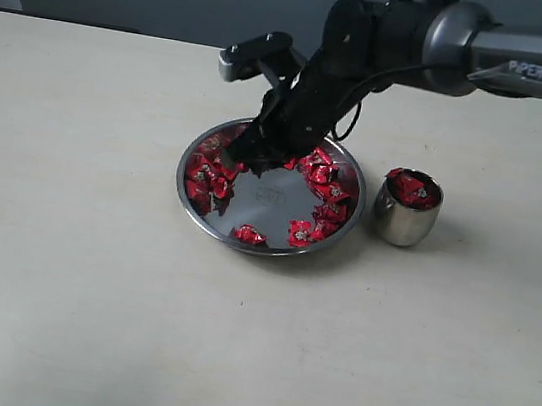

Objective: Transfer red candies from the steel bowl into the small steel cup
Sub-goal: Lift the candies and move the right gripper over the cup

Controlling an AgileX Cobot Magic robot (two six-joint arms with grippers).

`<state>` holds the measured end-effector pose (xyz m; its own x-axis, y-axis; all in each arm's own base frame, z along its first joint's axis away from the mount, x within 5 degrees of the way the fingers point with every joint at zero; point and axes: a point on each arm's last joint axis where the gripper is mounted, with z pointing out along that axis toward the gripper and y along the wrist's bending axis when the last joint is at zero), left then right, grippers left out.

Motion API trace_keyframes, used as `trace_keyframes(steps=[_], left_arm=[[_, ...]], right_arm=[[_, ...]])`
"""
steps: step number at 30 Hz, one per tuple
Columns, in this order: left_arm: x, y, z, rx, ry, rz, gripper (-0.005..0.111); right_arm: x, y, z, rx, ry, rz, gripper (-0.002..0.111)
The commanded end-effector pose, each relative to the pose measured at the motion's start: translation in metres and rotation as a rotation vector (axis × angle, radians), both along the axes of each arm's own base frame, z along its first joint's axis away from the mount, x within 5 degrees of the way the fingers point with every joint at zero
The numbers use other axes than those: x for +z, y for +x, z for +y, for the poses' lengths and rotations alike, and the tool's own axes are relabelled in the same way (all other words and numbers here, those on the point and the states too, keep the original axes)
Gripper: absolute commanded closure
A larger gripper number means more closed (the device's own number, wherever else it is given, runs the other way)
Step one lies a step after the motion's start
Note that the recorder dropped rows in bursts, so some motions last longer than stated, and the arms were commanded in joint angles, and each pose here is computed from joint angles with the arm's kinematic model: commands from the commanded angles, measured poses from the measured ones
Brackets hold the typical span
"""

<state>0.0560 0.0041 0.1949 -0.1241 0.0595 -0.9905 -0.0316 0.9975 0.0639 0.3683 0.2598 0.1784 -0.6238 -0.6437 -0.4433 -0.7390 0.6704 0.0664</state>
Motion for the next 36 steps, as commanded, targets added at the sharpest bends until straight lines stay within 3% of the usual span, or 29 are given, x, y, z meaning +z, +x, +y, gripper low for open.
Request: trace_keyframes(steps=[1,11,19,36], left_arm=[[0.000,0.000,-0.001,-0.008,-0.008,-0.008,0.106],[0.000,0.000,-0.001,-0.008,-0.008,-0.008,0.106],[0.000,0.000,-0.001,-0.008,-0.008,-0.008,0.106],[0.000,0.000,-0.001,-0.008,-0.008,-0.008,0.106]], right_arm=[[0.028,0.005,-0.022,-0.036,-0.001,-0.039,0.109],[0.067,0.012,-0.092,-0.150,-0.041,0.025,0.109],[0.068,0.013,-0.136,-0.258,-0.190,0.117,0.109],[0.067,0.009,-0.148,-0.285,-0.277,0.168,0.109]])
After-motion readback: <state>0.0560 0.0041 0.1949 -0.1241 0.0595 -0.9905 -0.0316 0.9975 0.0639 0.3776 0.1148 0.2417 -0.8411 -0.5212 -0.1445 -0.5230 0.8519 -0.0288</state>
